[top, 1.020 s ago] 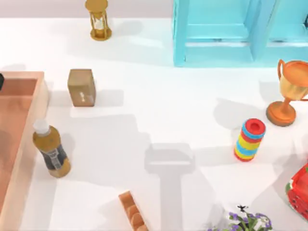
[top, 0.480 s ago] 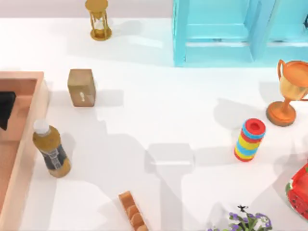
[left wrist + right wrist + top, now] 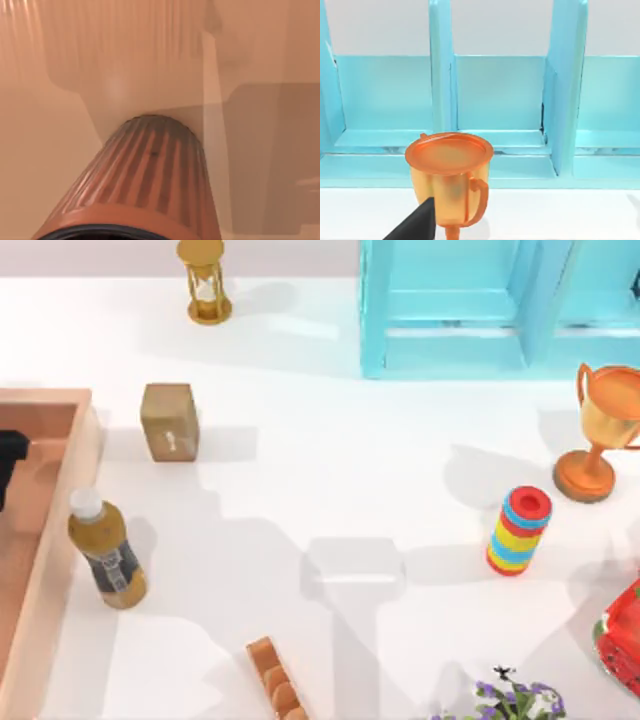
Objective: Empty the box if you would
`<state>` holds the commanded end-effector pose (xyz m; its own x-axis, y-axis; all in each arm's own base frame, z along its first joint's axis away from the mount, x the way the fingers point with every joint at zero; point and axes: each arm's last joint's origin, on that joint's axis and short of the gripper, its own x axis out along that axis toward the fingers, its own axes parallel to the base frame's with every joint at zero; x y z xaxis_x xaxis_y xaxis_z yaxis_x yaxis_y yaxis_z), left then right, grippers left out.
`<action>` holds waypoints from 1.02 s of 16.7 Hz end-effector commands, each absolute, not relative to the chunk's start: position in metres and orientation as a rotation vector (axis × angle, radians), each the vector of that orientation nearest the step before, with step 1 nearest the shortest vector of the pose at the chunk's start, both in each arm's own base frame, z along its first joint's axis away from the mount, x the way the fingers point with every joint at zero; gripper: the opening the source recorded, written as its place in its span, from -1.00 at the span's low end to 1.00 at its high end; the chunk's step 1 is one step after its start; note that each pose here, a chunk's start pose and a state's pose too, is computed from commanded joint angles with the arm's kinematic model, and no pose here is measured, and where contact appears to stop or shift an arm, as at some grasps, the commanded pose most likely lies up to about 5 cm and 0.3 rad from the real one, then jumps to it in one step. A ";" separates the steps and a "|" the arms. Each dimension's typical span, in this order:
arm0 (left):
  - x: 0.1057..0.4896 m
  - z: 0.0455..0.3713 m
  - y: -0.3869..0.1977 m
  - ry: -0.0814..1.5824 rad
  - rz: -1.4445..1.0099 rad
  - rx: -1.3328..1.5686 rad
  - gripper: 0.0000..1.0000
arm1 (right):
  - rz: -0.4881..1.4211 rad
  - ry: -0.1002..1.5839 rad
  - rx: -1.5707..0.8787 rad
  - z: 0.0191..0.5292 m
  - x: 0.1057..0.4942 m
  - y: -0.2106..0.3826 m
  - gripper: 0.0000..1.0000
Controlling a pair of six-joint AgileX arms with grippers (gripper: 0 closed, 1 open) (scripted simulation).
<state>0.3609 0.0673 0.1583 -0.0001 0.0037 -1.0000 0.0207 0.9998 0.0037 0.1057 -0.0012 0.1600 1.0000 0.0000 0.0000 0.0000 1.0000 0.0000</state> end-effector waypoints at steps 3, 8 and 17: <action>0.361 0.158 0.067 1.571 -0.013 0.019 -0.21 | 0.000 0.000 0.000 0.160 0.106 -0.001 1.00; 0.361 0.158 0.067 1.571 -0.013 0.019 -0.96 | 0.000 0.000 0.000 0.160 0.106 -0.001 1.00; 0.361 0.159 0.067 1.570 -0.015 0.022 -1.00 | 0.000 0.000 0.000 0.160 0.106 -0.001 1.00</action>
<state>0.3610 0.0668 0.1587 0.0010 0.0046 -1.0000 0.0232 0.9997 0.0046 0.1057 -0.0012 0.1600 1.0000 0.0000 0.0000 0.0000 1.0000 0.0000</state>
